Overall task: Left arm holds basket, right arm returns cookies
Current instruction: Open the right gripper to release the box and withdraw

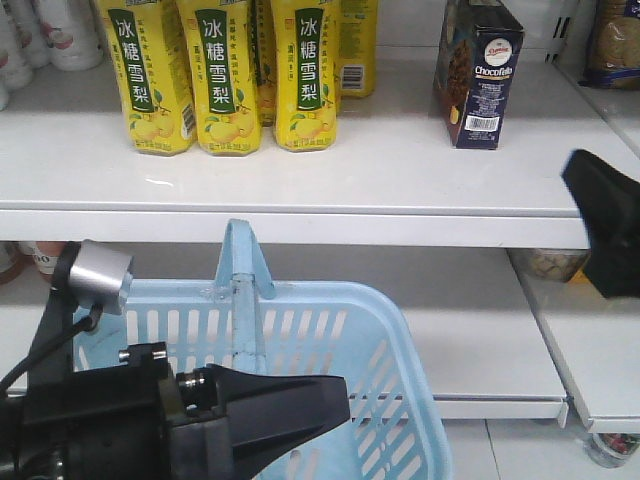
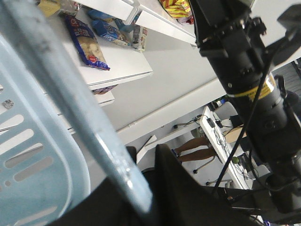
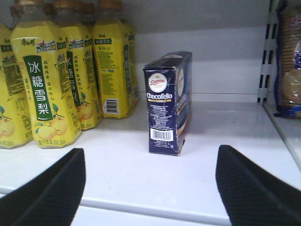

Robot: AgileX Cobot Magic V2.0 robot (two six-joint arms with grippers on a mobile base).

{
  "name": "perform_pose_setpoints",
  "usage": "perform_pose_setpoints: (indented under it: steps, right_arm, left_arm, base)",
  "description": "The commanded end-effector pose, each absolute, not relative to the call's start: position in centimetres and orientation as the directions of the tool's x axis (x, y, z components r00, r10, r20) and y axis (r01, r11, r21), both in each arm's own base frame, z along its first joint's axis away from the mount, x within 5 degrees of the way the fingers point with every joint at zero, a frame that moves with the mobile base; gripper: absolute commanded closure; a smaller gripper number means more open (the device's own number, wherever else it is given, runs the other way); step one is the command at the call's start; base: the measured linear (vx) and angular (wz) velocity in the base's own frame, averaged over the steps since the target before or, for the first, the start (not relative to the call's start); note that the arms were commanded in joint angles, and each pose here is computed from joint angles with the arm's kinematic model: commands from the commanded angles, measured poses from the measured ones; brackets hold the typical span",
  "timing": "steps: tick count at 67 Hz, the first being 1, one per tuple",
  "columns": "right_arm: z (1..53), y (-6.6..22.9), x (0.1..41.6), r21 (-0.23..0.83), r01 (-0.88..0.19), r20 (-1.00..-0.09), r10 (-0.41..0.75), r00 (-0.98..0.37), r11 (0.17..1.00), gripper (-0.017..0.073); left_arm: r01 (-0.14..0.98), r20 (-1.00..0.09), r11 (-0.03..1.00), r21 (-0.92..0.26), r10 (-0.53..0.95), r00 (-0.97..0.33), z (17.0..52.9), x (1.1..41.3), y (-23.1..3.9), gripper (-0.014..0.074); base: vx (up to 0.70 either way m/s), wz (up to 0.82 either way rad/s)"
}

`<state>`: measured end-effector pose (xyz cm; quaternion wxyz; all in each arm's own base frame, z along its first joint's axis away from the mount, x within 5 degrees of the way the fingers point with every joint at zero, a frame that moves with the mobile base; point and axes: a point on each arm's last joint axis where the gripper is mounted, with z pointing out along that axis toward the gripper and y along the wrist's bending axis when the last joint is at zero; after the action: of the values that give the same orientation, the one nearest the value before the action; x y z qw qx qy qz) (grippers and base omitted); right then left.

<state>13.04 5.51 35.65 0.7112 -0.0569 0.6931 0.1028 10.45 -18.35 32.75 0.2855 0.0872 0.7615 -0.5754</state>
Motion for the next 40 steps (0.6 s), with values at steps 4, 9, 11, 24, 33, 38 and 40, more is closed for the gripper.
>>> perform_pose_setpoints:
  steps: [4, 9, 11, 24, 33, 38, 40]
  right_arm:
    - [34.4, 3.1, 10.2, 0.051, -0.219, -0.992, 0.075, 0.102, 0.974, 0.0092]
    - [33.3, 2.2, 9.1, 0.064, -0.22, -0.989, 0.091, 0.119, 0.973, 0.0158]
    - [32.8, 1.9, 8.8, 0.072, -0.221, -0.987, 0.101, 0.123, 0.973, 0.0188]
    - [30.7, 0.3, 7.0, 0.107, -0.227, -0.976, 0.146, 0.162, 0.968, 0.0432]
    - [30.3, -0.1, 6.3, 0.12, -0.243, -0.968, 0.168, 0.187, 0.963, 0.0574]
    - [30.4, -0.1, 6.1, 0.119, -0.247, -0.966, 0.17, 0.197, 0.962, 0.0569]
    - [30.4, -0.2, 6.1, 0.121, -0.247, -0.965, 0.172, 0.198, 0.961, 0.0568]
  left_arm:
    - [0.462, -0.516, 0.252, -0.85, -0.226, -0.826, 34.5, 10.1, -18.3, 0.06]
    - [0.462, -0.516, 0.252, -0.85, -0.226, -0.826, 34.5, 10.1, -18.3, 0.06]
    - [0.462, -0.516, 0.252, -0.85, -0.226, -0.826, 34.5, 10.1, -18.3, 0.06]
    - [0.462, -0.516, 0.252, -0.85, -0.226, -0.826, 34.5, 10.1, -18.3, 0.06]
    - [0.462, -0.516, 0.252, -0.85, -0.226, -0.826, 34.5, 10.1, -18.3, 0.06]
    - [0.462, -0.516, 0.252, -0.85, -0.226, -0.826, 34.5, 10.1, -18.3, 0.06]
    - [0.462, -0.516, 0.252, -0.85, -0.226, -0.826, 34.5, 10.1, -18.3, 0.06]
  base:
    - [0.0, 0.0]
    - [0.0, 0.0]
    - [0.0, 0.0]
    - [0.0, 0.0]
    - [0.0, 0.0]
    - [0.0, 0.0]
    - [0.0, 0.0]
